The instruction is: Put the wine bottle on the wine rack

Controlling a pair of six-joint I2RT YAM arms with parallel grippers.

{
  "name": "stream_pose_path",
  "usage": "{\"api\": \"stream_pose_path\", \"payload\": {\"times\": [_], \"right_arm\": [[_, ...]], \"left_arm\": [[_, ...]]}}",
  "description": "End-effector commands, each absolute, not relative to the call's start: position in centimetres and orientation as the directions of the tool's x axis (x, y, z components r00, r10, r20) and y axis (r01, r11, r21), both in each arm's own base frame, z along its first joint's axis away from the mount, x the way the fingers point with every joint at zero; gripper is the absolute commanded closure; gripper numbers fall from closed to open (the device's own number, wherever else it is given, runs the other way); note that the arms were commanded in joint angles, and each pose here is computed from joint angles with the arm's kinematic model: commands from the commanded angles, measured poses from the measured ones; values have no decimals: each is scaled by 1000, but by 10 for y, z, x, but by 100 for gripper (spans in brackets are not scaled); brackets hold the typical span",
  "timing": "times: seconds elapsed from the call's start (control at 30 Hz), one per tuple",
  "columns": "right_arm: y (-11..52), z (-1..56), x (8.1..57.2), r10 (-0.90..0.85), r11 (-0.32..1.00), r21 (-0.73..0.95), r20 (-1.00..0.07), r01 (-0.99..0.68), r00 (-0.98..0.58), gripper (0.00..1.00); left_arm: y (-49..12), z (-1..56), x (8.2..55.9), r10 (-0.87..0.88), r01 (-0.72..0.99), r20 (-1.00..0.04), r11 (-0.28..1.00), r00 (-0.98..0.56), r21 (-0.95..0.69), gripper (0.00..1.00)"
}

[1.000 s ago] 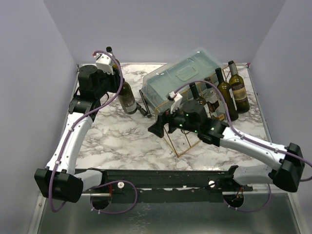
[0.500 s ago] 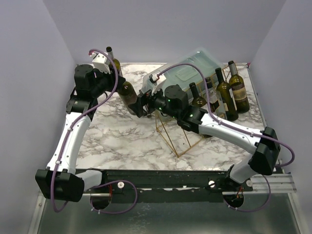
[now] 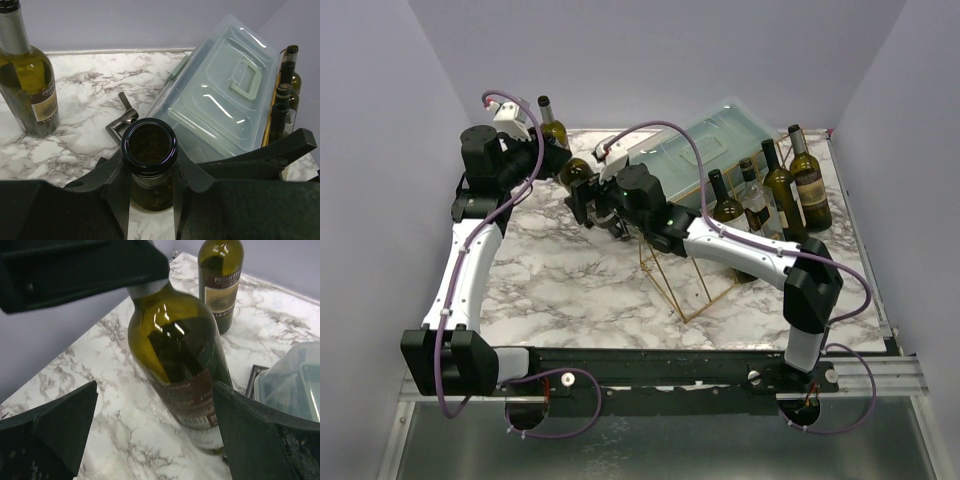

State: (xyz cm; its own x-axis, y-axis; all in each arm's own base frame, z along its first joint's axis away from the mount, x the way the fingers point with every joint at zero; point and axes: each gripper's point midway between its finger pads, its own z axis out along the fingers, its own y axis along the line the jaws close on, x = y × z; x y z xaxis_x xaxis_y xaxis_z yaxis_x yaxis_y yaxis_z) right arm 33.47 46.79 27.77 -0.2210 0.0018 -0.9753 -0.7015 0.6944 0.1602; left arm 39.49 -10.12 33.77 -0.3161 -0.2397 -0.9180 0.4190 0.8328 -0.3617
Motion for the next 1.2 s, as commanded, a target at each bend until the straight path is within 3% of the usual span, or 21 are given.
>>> {"api": "stream_pose_path", "payload": {"times": [0.0,0.57,1.17], "right_arm": [[468,286,360,-13,769,99,-985,-632,-170,0],[476,266,402,-118,861,-31,-983,-507,-141,0],[489,250,415,-180,860,-88,-974,-503,-138,3]], "left_arm": [[-109,381,396,-317,511,-920,765,-231,-392,100],[-100,379,404,-365,504,-896,741,-253,-444,100],[-102,375,407,-371,509,-890,731,-264,-455,100]]}}
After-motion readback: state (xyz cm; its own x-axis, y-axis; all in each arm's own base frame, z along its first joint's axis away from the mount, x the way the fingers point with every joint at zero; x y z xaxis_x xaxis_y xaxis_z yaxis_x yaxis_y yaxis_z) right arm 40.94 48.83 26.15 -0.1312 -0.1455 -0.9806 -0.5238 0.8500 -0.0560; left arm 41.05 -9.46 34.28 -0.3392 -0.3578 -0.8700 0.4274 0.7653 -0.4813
